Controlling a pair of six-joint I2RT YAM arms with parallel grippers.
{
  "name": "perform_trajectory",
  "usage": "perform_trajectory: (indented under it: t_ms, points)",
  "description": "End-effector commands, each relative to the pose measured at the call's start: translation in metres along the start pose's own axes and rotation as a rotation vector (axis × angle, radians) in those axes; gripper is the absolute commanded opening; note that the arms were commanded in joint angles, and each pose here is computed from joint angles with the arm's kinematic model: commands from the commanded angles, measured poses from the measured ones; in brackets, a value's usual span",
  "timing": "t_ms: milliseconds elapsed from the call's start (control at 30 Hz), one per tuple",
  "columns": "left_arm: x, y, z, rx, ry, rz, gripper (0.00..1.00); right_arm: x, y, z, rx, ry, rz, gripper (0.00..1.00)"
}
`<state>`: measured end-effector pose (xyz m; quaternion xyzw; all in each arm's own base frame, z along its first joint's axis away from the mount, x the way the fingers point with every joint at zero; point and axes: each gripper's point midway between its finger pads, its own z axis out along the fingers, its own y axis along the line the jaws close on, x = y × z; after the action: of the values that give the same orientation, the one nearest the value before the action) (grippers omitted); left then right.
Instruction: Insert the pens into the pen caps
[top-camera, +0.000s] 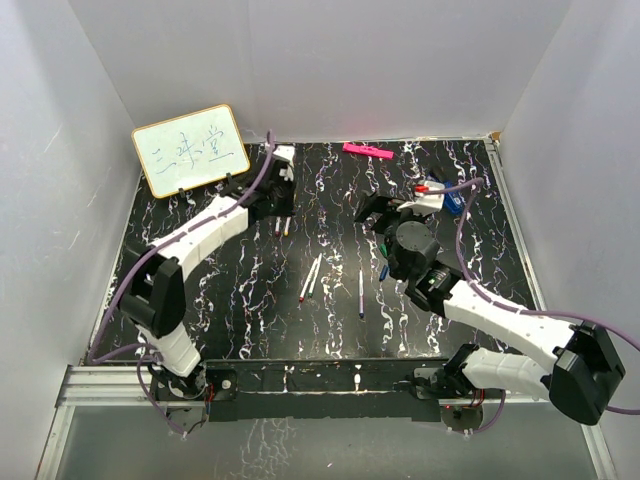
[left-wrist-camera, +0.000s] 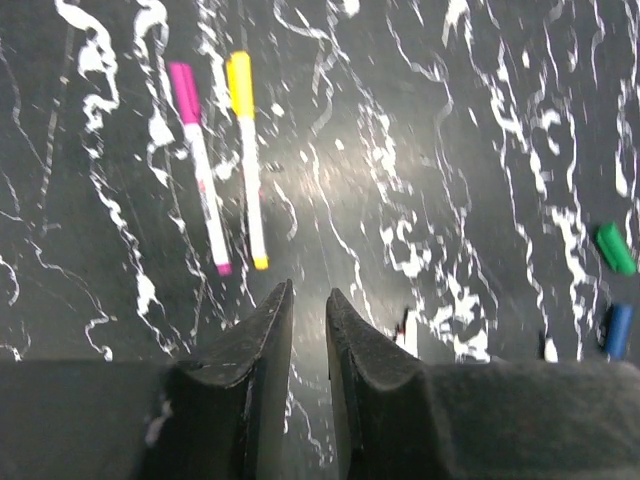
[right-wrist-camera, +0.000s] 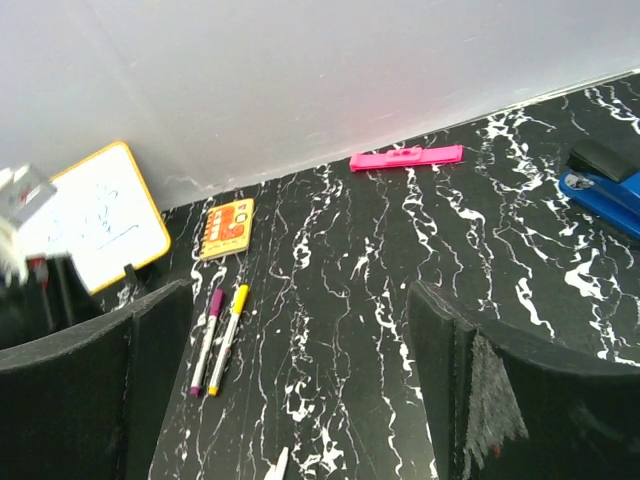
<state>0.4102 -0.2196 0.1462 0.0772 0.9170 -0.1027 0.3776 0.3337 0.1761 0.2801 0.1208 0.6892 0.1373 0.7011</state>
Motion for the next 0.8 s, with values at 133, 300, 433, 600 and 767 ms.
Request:
perform_trajectory:
  t_ms: [133, 300, 433, 600, 767]
  points:
    - [0.066, -0.038, -0.051, 0.053, 0.084, 0.242, 0.22, -0.029, -0.023, 0.002, 0.063, -0.109, 0.08, 0.77]
    - [0.1, -0.039, -0.056, 0.082, 0.167, 0.195, 0.22, -0.03, -0.036, 0.0, 0.079, -0.117, 0.081, 0.63]
    - [0.115, -0.037, -0.057, 0.076, 0.209, 0.193, 0.23, -0.028, -0.044, 0.001, 0.09, -0.105, 0.08, 0.6]
    - [0.131, -0.045, -0.054, 0.083, 0.25, 0.217, 0.24, -0.016, -0.05, 0.003, 0.111, -0.067, 0.06, 0.64]
    - [0.143, -0.048, -0.049, 0.071, 0.28, 0.213, 0.26, -0.01, -0.053, 0.003, 0.123, -0.043, 0.046, 0.7]
